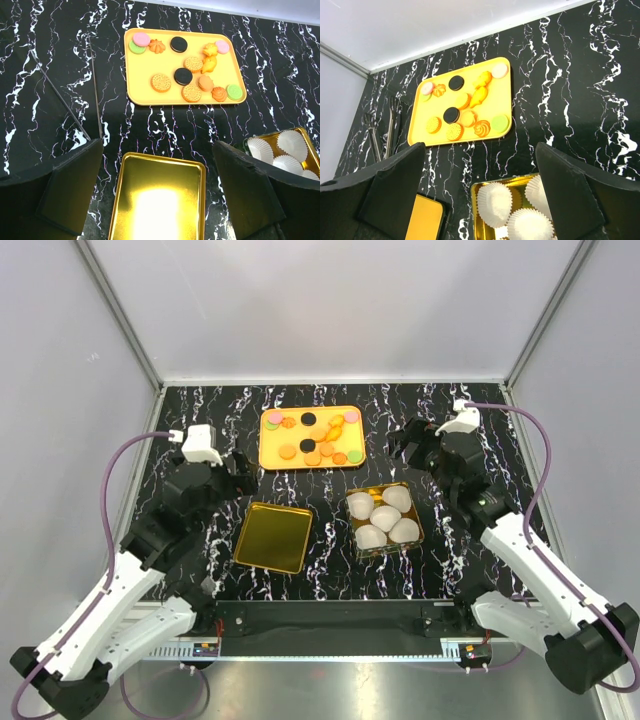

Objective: Pack the cookies

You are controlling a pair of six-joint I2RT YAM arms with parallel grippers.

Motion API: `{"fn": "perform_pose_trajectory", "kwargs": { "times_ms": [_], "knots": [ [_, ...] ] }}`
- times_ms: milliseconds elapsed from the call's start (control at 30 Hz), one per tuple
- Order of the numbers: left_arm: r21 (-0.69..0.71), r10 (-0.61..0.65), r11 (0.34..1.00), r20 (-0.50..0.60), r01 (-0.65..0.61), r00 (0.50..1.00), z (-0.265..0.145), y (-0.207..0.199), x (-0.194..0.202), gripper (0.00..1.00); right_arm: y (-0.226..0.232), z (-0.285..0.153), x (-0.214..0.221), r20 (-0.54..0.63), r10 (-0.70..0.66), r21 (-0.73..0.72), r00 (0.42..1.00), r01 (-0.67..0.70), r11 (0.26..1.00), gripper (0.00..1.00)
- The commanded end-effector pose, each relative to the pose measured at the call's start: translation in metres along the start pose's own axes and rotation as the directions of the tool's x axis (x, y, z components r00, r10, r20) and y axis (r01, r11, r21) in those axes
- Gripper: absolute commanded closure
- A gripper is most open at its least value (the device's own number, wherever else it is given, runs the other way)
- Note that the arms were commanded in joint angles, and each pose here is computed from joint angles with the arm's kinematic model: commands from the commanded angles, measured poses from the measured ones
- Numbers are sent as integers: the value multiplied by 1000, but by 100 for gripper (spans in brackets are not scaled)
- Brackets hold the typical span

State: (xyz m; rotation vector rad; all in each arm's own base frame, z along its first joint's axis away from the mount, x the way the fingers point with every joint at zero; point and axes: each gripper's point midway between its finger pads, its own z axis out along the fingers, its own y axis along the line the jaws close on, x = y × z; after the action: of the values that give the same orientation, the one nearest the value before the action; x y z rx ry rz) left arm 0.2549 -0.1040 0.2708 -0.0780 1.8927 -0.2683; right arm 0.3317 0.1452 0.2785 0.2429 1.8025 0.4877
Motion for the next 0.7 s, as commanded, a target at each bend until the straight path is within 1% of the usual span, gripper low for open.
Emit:
{"fn": "perform_pose_trajectory", "kwargs": {
  "times_ms": [0,133,233,267,333,400,433,467,533,567,667],
  "knots": [
    [-27,-38,999,42,39,998,4,0,-10,1,5,-9,-13,22,-19,-14,1000,19,1000,0],
    [-66,-59,996,37,61,998,7,4,-12,1,8,-12,-11,-7,-37,-31,999,36,999,0],
    [-148,-100,984,19,102,995,13,10,-11,1,16,-12,-5,-40,-40,-74,998,37,997,0],
    [-180,-130,975,11,129,992,15,13,-7,1,18,-12,-4,-49,-42,-86,998,38,996,0],
    [-222,-151,964,-13,144,989,26,14,2,1,24,-13,1,-76,-38,-113,996,29,993,0],
    [-275,-191,944,-7,182,982,34,20,11,1,28,-13,6,-100,-39,-136,994,25,990,0],
    [-313,-195,933,-23,178,981,41,23,21,1,32,-15,7,-112,-37,-159,993,19,987,0],
    [-341,-205,921,-9,190,979,46,26,24,1,33,-15,10,-123,-38,-168,992,17,986,0],
    [-378,-197,909,-19,175,980,55,33,34,1,37,-16,16,-148,-43,-192,988,14,981,0],
    [-411,-206,895,-31,175,978,66,42,41,1,36,-17,19,-160,-46,-193,986,14,981,0],
    [-430,-231,883,-50,188,972,87,60,51,1,38,-19,23,-183,-58,-205,981,20,979,0]
  ]
}}
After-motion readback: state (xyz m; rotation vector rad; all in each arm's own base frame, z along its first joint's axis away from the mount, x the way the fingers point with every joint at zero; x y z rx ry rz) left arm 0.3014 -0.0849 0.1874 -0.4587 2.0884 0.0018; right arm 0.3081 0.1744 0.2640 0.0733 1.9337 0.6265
